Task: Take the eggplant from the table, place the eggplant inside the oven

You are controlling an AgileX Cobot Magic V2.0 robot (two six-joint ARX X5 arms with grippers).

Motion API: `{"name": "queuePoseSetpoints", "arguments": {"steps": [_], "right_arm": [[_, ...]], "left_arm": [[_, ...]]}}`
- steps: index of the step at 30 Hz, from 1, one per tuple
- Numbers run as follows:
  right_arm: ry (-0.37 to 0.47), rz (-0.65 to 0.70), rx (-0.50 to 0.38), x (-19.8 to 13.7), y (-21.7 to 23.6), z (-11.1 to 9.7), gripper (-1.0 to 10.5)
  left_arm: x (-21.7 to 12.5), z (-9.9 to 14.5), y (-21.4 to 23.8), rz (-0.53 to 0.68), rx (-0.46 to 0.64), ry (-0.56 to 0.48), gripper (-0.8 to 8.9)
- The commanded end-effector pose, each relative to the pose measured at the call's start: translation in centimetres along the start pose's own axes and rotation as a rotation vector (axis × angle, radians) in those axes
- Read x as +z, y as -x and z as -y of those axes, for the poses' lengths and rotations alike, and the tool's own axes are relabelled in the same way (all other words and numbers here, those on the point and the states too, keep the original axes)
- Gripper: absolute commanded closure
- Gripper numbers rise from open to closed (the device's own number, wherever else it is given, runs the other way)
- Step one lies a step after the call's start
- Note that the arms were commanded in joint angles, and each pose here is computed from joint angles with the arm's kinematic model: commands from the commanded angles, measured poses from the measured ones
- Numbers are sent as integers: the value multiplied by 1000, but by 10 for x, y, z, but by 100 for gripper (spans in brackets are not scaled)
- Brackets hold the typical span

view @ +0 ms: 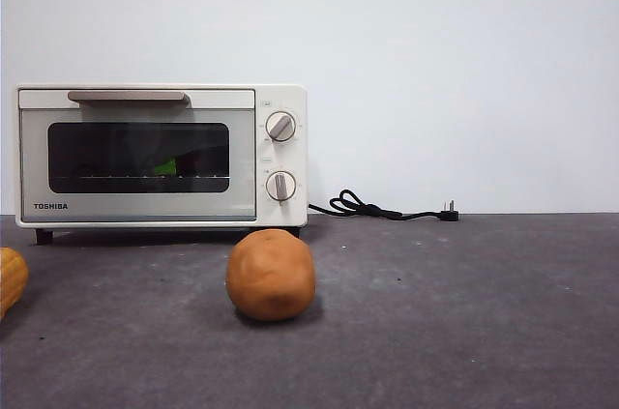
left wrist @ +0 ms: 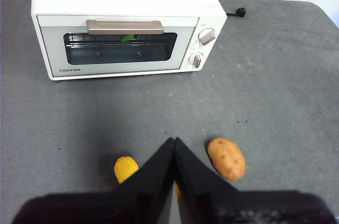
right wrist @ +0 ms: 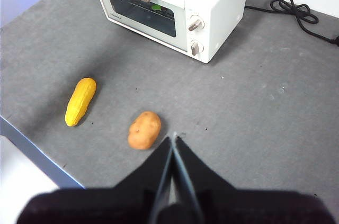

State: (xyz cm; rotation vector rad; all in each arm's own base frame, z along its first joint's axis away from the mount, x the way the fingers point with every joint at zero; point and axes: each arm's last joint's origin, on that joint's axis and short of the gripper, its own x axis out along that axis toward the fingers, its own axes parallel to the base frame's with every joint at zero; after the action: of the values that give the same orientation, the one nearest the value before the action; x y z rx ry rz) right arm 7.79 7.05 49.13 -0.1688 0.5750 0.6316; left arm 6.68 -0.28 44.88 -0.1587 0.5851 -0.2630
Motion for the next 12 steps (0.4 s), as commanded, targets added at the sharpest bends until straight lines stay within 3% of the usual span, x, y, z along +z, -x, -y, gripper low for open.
{"name": "queuePoseSetpoints", "arguments": {"steps": [1,12], "right_arm": [[8,-26,-5,-1,-2,0,948],[9,-41,-7,1,-8,-1,947]], "left_arm": [[1,0,-1,1,-4,3,818],[8,1,-2,67,-13,-86,818]]}}
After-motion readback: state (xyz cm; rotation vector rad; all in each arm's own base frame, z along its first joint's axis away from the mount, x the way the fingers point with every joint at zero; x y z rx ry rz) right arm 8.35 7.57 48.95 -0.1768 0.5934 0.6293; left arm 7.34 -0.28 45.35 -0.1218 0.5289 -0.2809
